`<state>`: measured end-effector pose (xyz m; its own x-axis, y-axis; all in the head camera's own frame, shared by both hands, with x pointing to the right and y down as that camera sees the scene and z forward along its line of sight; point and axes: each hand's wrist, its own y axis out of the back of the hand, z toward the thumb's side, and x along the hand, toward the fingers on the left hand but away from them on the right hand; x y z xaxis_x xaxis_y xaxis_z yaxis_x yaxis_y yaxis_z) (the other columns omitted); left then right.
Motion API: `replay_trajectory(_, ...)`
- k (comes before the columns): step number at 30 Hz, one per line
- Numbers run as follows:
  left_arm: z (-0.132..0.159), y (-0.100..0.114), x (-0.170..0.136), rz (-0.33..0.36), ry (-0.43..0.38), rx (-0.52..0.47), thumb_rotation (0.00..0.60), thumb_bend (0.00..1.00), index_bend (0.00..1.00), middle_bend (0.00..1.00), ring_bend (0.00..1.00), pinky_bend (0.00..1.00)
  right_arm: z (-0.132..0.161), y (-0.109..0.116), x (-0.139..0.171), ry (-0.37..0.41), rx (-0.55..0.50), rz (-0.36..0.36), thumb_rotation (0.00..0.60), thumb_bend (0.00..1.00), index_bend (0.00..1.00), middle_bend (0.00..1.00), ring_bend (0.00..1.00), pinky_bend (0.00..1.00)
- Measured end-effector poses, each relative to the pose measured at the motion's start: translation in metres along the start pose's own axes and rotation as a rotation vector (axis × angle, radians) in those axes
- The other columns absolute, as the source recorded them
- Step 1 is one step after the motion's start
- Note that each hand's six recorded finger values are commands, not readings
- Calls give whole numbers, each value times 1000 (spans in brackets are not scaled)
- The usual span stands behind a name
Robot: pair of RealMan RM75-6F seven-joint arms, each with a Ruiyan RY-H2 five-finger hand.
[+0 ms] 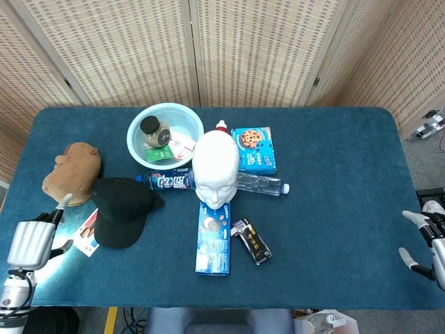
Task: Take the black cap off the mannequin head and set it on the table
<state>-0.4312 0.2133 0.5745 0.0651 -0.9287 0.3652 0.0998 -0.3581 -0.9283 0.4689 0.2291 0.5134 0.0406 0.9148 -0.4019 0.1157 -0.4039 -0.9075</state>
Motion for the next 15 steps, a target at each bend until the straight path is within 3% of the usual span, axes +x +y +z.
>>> replay_trajectory(8,-13,4,-20,-16,88,-65,600,106,186,254,249,416,7,-5,-5,32,0,24,600,306,224,267,170,165)
replay_trajectory(15,-9,-1,-31,-47,93,-69,600,106,178,218,221,371,9,-9,-7,36,-1,34,600,306,224,268,170,165)
